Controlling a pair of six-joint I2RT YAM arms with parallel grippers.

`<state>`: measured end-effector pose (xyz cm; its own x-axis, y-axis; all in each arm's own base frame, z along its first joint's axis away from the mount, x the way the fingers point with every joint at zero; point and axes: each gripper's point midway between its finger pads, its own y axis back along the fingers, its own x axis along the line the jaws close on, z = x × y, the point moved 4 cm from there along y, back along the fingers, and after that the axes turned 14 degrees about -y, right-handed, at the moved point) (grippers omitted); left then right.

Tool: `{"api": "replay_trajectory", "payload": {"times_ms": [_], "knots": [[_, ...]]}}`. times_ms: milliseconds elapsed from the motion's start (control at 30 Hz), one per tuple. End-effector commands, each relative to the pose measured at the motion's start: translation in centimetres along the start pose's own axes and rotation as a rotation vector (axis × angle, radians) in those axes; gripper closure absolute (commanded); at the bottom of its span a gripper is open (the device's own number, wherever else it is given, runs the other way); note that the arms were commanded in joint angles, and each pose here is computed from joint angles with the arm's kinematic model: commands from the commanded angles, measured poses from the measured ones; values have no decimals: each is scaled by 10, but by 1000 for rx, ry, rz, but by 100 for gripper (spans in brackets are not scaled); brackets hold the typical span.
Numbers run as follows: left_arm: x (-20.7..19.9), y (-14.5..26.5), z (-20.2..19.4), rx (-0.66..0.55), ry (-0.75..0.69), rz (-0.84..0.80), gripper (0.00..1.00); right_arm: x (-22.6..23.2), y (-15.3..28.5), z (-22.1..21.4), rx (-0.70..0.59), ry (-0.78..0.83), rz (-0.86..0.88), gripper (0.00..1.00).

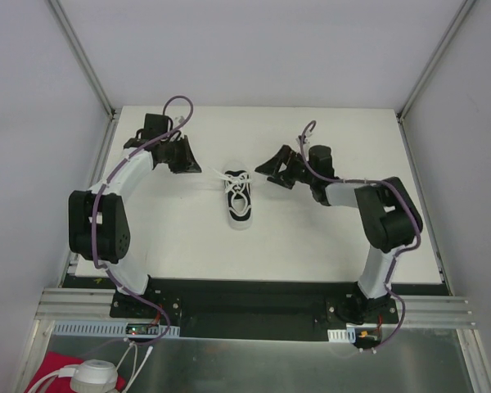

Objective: Tie the shoes
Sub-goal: Tie the shoelace on the shoe.

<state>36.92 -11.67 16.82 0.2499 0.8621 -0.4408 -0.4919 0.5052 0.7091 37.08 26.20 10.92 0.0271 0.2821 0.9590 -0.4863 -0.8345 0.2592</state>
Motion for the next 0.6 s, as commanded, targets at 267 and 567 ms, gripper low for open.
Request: {"api": "replay_trajectory", "payload": {"times_ms": [267, 567], "knots": [[-8, 0, 17, -25, -28, -23, 100, 59, 31, -26, 30, 654, -407, 3], [-6, -1, 14, -19, -31, -16, 100, 52, 0, -45, 95, 441, -266, 46]]}}
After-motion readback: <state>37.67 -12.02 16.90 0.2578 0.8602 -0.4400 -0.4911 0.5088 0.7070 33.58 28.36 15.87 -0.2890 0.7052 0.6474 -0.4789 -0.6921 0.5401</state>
